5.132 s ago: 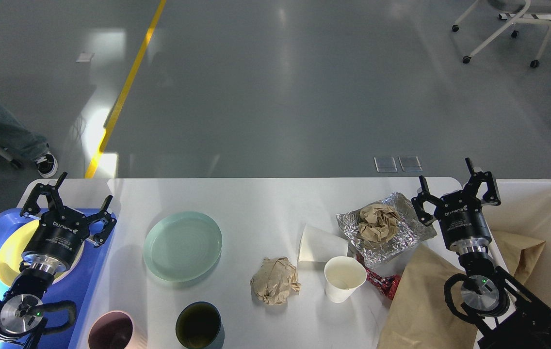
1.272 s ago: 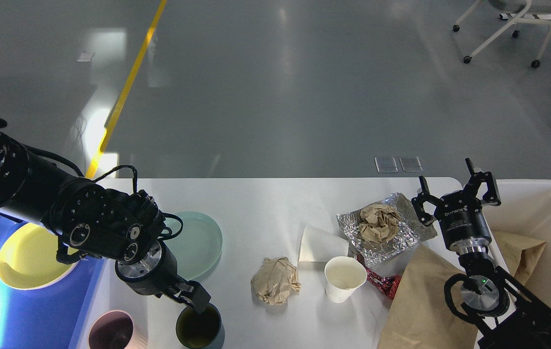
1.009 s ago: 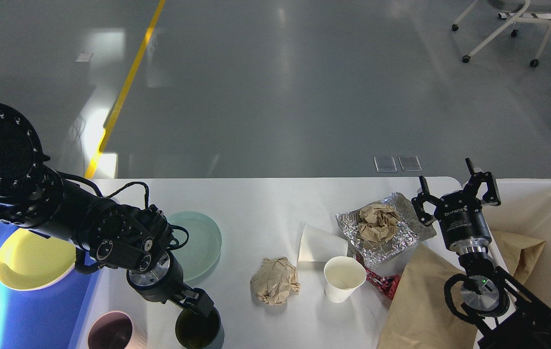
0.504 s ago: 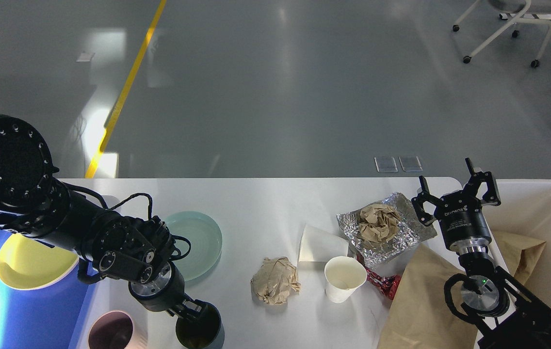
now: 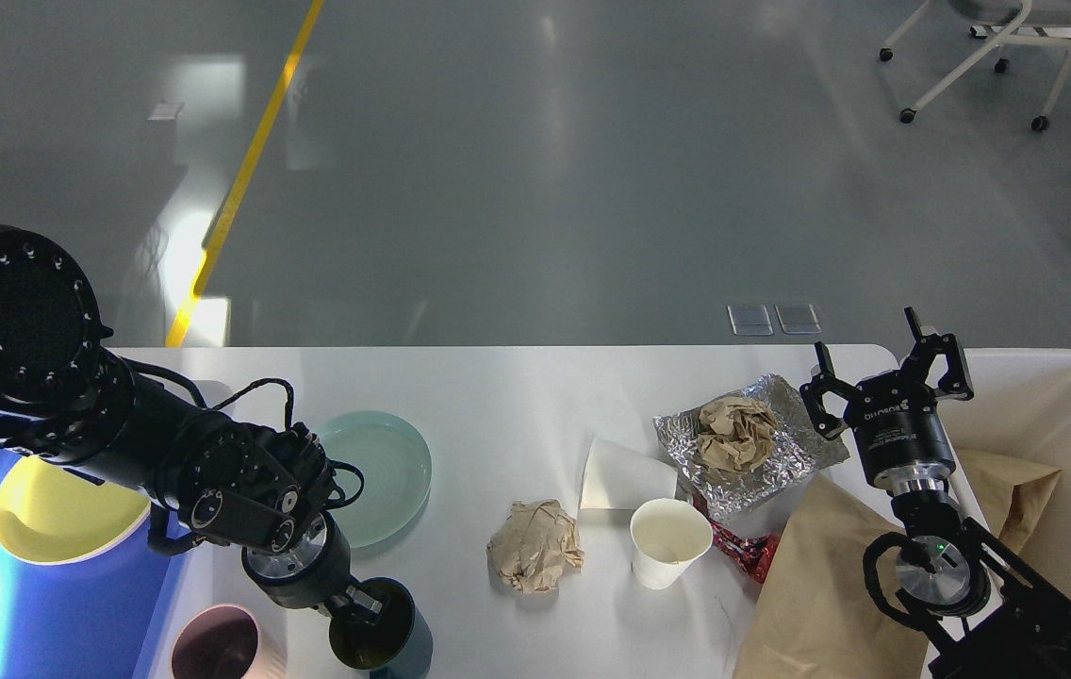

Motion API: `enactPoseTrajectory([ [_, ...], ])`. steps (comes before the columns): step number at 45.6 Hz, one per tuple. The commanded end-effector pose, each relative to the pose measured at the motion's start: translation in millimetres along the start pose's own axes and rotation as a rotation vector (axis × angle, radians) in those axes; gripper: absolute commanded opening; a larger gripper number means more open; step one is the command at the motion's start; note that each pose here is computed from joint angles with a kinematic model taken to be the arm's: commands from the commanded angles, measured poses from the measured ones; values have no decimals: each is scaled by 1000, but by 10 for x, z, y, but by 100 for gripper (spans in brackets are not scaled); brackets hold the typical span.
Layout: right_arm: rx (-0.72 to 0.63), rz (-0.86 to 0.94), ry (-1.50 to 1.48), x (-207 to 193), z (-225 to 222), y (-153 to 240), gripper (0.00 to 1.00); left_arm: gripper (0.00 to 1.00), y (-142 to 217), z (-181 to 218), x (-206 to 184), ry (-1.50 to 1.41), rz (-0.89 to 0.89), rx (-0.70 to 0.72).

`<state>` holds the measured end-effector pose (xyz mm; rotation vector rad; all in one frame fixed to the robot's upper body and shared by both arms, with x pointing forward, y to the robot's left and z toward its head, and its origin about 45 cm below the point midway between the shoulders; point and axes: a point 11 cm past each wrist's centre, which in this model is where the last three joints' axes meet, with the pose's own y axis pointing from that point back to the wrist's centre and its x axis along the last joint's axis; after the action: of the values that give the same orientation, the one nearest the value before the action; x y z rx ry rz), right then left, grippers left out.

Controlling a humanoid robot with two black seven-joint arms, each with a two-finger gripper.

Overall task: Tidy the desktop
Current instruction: 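Lower the left gripper and grasp the dark green mug, then lift the dark green mug and carry it onto the blue tray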

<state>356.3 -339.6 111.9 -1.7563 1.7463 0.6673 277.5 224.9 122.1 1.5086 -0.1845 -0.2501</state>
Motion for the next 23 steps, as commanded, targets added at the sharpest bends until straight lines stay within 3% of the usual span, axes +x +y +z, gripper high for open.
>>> enactPoseTrajectory([
  [1, 0, 0, 0, -2, 0, -2, 100, 0, 13, -3, 10, 6, 3, -2],
  [5, 0, 0, 0, -2, 0, -2, 100, 0, 39, -11, 10, 12, 1, -6],
  [23, -1, 2, 1, 8, 3, 5, 100, 0, 979, -92, 254, 121, 5, -15],
])
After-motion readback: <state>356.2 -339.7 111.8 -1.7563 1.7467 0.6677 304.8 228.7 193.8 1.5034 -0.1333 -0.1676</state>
